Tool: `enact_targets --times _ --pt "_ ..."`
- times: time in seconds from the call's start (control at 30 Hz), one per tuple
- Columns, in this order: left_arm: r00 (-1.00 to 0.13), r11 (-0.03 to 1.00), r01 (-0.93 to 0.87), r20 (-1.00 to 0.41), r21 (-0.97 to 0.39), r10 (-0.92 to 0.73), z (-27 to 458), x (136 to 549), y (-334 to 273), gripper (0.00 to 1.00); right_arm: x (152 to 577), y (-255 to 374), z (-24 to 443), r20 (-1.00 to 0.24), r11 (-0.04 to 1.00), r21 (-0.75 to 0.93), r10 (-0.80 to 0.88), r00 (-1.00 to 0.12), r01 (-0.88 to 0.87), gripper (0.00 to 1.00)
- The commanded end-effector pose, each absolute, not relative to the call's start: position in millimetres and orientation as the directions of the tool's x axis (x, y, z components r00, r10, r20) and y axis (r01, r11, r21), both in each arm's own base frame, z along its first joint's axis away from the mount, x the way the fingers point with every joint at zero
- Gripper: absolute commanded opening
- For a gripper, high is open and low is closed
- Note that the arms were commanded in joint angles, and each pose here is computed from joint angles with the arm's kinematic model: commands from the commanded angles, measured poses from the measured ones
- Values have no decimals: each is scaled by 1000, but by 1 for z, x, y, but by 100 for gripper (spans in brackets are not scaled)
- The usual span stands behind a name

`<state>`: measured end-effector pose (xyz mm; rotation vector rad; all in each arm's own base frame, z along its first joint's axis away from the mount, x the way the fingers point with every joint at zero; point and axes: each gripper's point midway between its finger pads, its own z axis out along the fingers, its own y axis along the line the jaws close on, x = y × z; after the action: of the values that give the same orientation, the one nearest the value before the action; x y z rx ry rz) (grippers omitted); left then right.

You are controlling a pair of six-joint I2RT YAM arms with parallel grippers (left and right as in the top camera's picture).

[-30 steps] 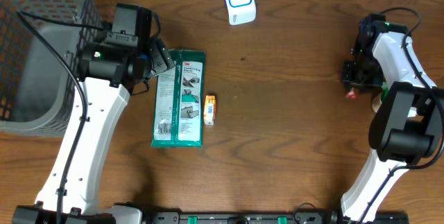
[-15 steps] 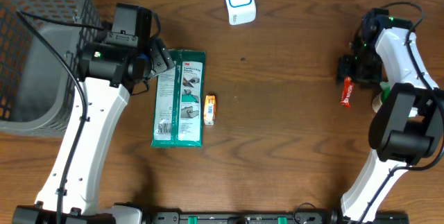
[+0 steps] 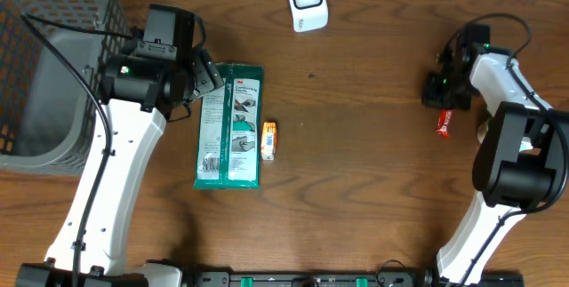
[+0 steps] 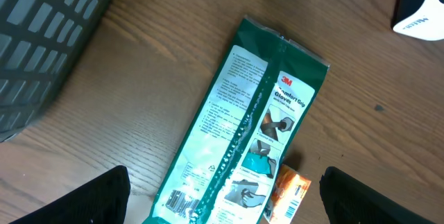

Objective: Scan the item barcode
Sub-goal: 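Carry the packet right and set it beside the jar, then move the right gripper to the orange box and grasp it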

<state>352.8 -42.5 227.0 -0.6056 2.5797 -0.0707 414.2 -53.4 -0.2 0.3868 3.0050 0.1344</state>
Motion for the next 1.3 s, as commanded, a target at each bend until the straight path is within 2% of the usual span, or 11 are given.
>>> enact_targets --times 0.0,0.17,0.33,0.5,0.73,0.9,1.07,1.17,1.2,1.23,1.27 --pt "-778 901 -407 -460 -149 -428 231 353 -39 88 396 -74 -8 -59 962 -9 272 -960 273 7" --pt "-778 901 -407 -460 -149 -428 231 353 -39 88 375 -113 -4 -28 933 -227 281 -959 280 11" --pt "-778 901 -407 -461 -149 -427 231 353 -39 88 373 -123 -4 -31 924 -237 302 -953 300 13" --pt "-778 901 -407 -461 -149 -427 231 353 -39 88 388 -104 11 -33 946 -120 300 -953 301 15" --pt "-778 901 -407 -460 -149 -428 231 353 -39 88 415 -28 72 -8 953 201 234 -972 227 25" --pt "-778 901 -407 -460 -149 -427 231 353 -39 88 413 78 121 -8 827 561 55 -998 41 51" --pt "-778 901 -407 -461 -149 -428 231 353 -39 88 393 147 126 46 812 584 -32 -998 0 58" --pt "-778 901 -407 -461 -149 -427 231 353 -39 88 384 180 124 63 823 568 -63 -996 -16 68" --pt "-778 901 -407 -460 -149 -428 231 353 -39 88 382 190 124 63 823 568 -71 -995 -23 74" --pt "-778 901 -407 -461 -149 -428 231 353 -39 88 377 203 124 67 822 569 -84 -994 -31 97" --pt "-778 901 -407 -460 -149 -427 231 353 -39 88 374 210 124 71 822 568 -89 -993 -33 99"
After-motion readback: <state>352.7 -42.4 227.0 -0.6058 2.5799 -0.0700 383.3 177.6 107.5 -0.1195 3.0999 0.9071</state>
